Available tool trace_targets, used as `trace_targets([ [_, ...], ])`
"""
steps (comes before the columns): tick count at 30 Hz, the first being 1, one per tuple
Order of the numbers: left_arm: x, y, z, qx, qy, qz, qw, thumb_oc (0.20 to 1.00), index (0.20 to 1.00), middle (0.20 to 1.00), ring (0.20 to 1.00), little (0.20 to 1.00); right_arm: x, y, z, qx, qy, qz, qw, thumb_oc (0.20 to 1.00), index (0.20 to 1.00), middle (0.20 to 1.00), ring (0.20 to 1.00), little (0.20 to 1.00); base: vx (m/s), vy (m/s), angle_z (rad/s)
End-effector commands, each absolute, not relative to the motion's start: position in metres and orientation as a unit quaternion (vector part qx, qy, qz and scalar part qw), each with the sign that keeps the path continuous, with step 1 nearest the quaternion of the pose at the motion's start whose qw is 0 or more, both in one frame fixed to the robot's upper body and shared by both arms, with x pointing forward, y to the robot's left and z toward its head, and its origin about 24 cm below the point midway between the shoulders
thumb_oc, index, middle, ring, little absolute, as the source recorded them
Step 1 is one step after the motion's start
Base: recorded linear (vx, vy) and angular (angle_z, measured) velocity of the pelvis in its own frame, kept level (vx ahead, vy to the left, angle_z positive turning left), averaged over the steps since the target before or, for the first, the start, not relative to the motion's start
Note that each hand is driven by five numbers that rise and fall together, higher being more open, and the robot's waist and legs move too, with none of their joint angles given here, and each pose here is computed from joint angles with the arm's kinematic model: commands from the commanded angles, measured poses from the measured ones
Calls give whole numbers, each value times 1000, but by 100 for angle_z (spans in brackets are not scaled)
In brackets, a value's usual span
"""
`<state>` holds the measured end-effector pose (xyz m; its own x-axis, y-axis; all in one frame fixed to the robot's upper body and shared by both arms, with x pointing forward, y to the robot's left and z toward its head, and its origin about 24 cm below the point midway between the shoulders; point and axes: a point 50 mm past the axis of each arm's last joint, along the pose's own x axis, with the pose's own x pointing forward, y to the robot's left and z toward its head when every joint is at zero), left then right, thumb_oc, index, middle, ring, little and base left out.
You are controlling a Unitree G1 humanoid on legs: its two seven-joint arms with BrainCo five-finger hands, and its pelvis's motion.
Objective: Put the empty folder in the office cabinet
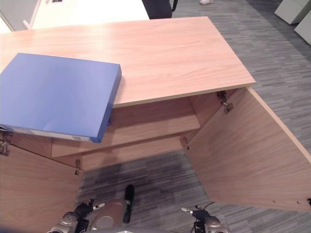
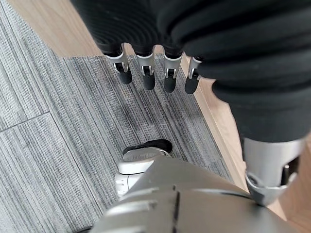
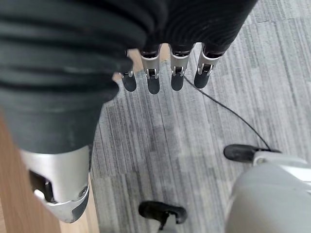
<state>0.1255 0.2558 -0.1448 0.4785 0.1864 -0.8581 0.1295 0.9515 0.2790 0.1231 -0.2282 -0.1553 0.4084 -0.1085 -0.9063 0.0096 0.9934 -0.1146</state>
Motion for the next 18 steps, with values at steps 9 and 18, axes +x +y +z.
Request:
trace_targets([
  [9,141,260,-136,169,477,19,862,1000,1000,1000,1000,1000,140,-225,-147,-37,491,-22,870,1000,1000,1000,1000,1000,134,126,-18],
  [18,153,251,-133,167,454,9,875,1000,1000,1000,1000,1000,118,-233,-152,-49,520,-24,852,1000,1000,1000,1000,1000,158,-159,54],
])
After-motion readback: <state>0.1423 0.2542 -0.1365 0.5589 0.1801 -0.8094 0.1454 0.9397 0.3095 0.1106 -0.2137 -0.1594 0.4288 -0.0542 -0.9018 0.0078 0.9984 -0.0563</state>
